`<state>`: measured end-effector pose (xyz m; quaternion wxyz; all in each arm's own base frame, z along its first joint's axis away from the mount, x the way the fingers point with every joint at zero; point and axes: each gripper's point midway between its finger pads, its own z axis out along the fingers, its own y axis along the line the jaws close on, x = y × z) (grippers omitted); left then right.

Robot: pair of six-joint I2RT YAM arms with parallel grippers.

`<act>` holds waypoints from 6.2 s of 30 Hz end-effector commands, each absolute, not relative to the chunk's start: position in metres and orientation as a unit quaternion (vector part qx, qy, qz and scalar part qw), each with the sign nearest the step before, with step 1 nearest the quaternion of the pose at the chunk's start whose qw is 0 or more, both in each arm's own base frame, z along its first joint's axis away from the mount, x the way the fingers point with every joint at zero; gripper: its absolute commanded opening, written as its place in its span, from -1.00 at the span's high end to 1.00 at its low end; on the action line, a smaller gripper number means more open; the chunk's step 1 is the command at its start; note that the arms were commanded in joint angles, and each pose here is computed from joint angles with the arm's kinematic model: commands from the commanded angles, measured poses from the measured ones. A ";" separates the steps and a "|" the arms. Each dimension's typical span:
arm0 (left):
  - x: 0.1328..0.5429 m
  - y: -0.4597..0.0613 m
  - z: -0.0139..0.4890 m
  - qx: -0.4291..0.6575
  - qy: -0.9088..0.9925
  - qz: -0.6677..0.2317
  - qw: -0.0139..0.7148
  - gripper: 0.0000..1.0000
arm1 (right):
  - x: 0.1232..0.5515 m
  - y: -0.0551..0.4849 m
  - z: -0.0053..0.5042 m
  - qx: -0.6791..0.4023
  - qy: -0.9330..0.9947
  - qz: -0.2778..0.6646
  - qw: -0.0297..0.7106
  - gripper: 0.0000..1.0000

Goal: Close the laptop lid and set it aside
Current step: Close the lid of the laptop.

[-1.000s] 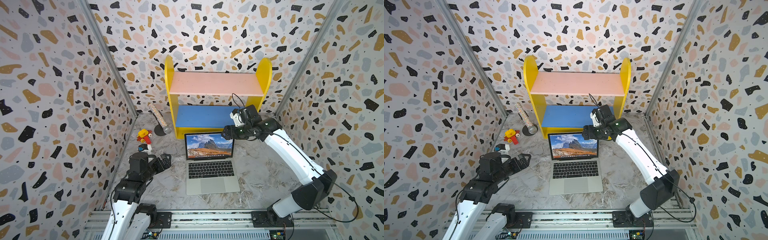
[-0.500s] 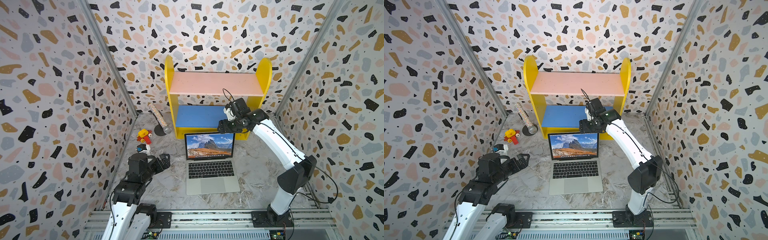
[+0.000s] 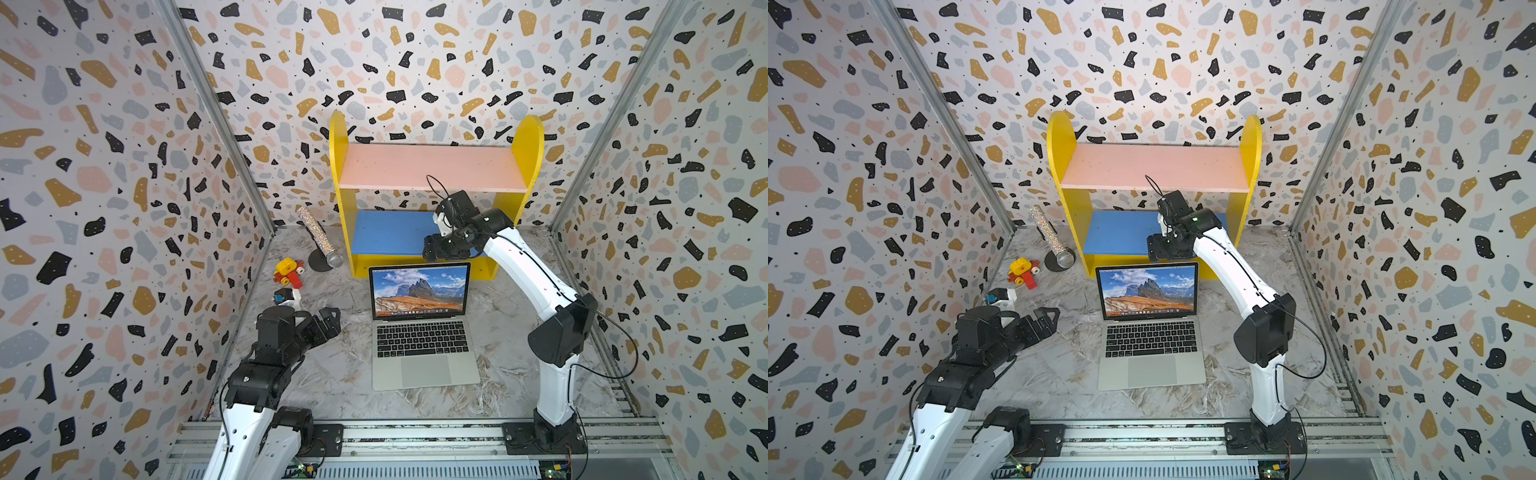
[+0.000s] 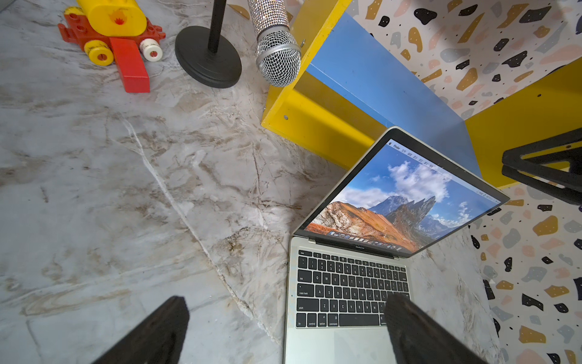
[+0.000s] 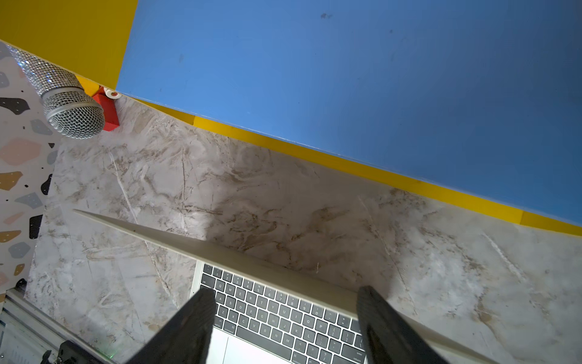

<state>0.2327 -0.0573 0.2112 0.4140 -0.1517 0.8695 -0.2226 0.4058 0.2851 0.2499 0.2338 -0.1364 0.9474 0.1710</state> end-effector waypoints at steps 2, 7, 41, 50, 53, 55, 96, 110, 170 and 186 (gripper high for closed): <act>0.233 -0.072 0.216 -0.119 0.864 -0.256 0.416 -0.99 | 0.403 0.287 0.257 -0.147 0.948 0.164 0.232 -0.53; 0.229 -0.087 0.206 -0.117 0.863 -0.299 0.391 -0.99 | 0.410 0.291 0.256 -0.148 0.948 0.161 0.233 -0.55; 0.172 -0.187 0.123 -0.017 0.905 -0.324 0.274 -1.00 | 0.396 0.319 0.227 -0.160 0.950 0.223 0.149 -0.73; 0.175 -0.187 0.111 -0.022 0.909 -0.307 0.281 -0.99 | 0.384 0.317 0.227 -0.166 0.951 0.225 0.135 -0.75; 0.175 -0.183 0.112 -0.024 0.909 -0.303 0.286 -0.99 | 0.382 0.316 0.227 -0.165 0.951 0.226 0.132 -0.76; 0.175 -0.182 0.112 -0.025 0.910 -0.299 0.287 -0.99 | 0.378 0.317 0.226 -0.167 0.951 0.226 0.128 -0.76; 0.175 -0.160 0.117 -0.035 0.912 -0.265 0.312 -0.99 | 0.341 0.317 0.232 -0.208 0.949 0.196 0.132 -0.92; 0.176 -0.142 0.129 -0.056 0.906 -0.246 0.341 -0.99 | 0.335 0.319 0.223 -0.206 0.956 0.148 0.143 -1.00; 0.174 -0.126 0.129 -0.082 0.908 -0.224 0.344 -0.99 | 0.296 0.297 0.209 -0.141 0.977 0.078 0.141 -0.99; 0.174 -0.126 0.129 -0.083 0.908 -0.226 0.344 -0.99 | 0.281 0.293 0.205 -0.141 0.977 0.081 0.136 -0.99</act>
